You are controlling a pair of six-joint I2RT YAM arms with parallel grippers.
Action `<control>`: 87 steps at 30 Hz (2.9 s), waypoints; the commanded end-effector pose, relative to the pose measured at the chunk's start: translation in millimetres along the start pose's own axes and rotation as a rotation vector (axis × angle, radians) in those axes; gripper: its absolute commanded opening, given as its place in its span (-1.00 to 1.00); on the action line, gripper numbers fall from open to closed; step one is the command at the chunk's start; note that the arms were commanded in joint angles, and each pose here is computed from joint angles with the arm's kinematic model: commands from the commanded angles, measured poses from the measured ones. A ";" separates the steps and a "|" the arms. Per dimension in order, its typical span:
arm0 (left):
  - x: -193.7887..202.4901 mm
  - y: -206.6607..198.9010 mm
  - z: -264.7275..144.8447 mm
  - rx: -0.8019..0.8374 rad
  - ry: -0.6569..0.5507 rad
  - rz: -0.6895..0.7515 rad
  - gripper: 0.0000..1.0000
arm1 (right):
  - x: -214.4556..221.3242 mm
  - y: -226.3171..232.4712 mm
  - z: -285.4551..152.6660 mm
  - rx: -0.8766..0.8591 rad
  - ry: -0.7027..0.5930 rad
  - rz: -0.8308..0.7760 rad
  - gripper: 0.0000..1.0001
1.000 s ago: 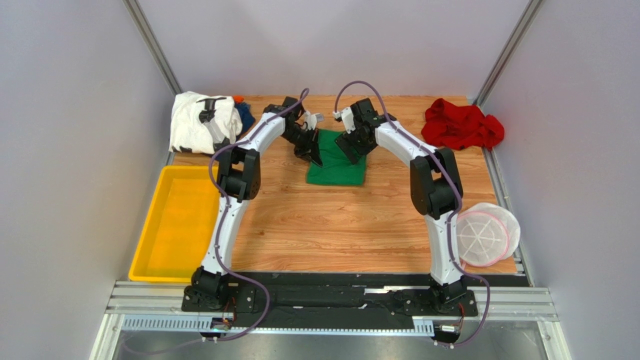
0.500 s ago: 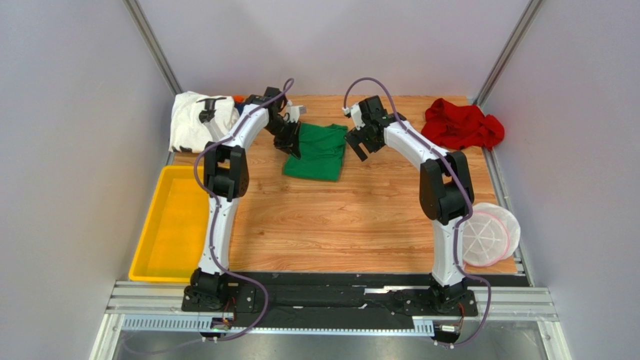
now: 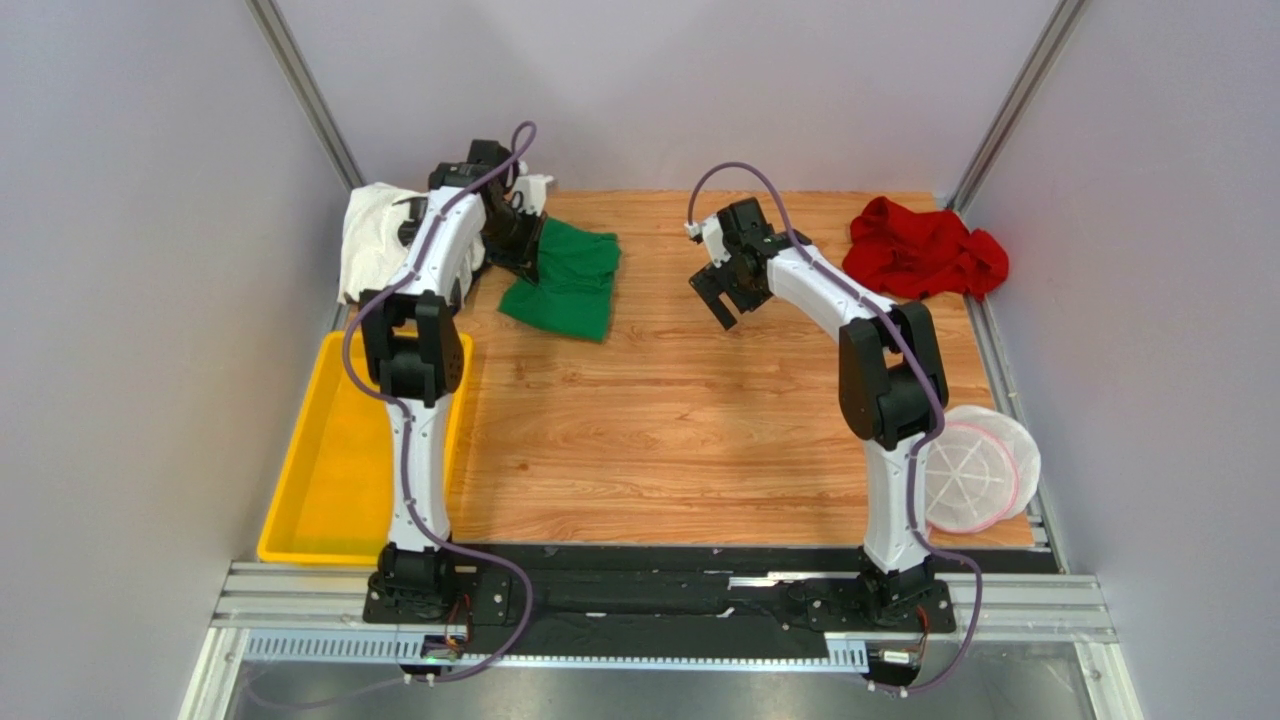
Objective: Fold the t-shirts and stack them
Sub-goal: Put the neatly folded tshirt into the corner of the board with the left arm
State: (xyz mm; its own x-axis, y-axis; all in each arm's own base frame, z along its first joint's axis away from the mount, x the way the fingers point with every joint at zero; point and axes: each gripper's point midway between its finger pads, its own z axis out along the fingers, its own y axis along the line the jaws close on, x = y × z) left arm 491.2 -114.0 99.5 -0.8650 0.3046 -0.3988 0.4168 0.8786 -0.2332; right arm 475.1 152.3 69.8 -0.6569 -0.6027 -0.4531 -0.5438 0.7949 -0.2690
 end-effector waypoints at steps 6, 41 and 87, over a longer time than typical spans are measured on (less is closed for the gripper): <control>-17.9 63.5 -84.0 -0.210 -0.129 0.031 -1.00 | -5.1 -4.4 -9.3 0.002 -0.031 -0.011 0.84; -51.4 191.2 -251.2 -0.757 -0.435 0.014 -1.00 | 8.4 7.4 6.3 -0.043 0.015 -0.016 0.83; 7.3 252.6 -166.3 -0.883 -0.142 0.020 -0.49 | 15.5 19.8 10.6 -0.102 0.048 -0.013 0.82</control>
State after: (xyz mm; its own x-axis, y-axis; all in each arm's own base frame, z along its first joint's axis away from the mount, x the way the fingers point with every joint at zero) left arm 544.3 155.4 128.2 -0.8392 0.3151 -0.4431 0.1072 0.8949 0.4333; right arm 457.4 156.6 49.5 -0.6781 -0.6131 -0.4053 -0.5926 0.7823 -0.1920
